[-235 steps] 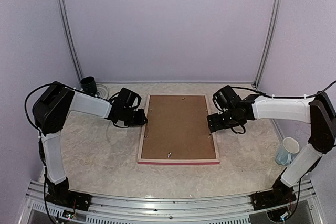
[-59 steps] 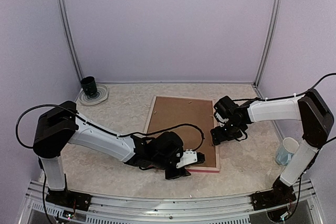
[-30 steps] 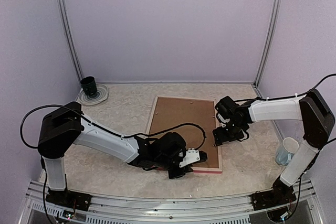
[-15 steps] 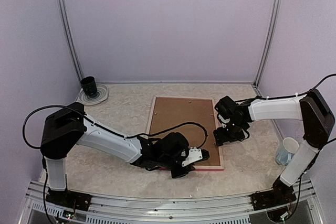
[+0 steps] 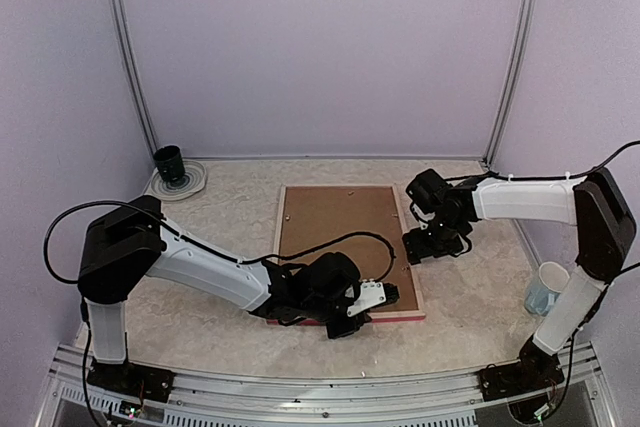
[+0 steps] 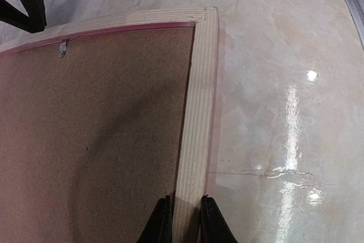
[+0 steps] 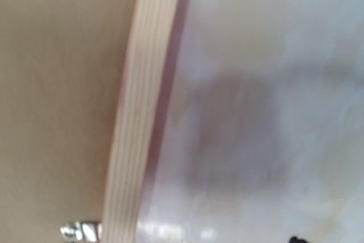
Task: Put the photo into the frame
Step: Press the fastener onto the backboard.
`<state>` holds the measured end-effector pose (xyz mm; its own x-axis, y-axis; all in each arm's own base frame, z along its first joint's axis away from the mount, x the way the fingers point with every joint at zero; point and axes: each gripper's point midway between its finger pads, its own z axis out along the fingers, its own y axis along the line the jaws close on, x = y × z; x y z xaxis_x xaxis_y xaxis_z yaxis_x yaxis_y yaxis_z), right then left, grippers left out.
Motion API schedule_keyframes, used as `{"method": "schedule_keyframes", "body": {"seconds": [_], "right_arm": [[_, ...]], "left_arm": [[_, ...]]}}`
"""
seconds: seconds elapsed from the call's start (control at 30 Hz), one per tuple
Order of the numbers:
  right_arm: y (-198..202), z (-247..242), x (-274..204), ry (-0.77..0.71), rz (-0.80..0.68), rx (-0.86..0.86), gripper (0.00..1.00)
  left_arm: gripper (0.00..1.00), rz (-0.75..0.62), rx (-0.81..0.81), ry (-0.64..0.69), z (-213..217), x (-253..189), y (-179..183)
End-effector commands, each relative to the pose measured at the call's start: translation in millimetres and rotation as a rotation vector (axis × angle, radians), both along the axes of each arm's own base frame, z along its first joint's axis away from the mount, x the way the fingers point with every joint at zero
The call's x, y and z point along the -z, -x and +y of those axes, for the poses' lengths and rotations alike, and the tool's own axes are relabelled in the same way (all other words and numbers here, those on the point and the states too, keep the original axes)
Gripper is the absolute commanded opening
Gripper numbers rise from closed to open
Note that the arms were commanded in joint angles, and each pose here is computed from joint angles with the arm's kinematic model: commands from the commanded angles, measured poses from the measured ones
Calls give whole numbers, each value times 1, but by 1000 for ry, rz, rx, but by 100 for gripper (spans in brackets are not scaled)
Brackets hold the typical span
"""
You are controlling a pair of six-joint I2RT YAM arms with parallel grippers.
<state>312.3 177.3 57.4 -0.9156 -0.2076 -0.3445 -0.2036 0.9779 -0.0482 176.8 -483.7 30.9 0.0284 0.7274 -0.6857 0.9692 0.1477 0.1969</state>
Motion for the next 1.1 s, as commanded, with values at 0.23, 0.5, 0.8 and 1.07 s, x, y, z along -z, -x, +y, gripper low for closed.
{"method": "schedule_keyframes", "body": {"seconds": [0.23,0.5,0.8,1.07], "right_arm": [[-33,8,15,17,-6,1,80],[-21,-8,29,80,28,37,80],[-1,-16,28,93,54,30,80],[11,-10,32,89,88,-9,79]], "left_arm": [[9,7,-63,-32,10,15,-6],[8,1,-82,-43,13,20,-9],[7,0,-97,-35,13,18,-12],[6,1,-103,-35,13,18,-13]]}}
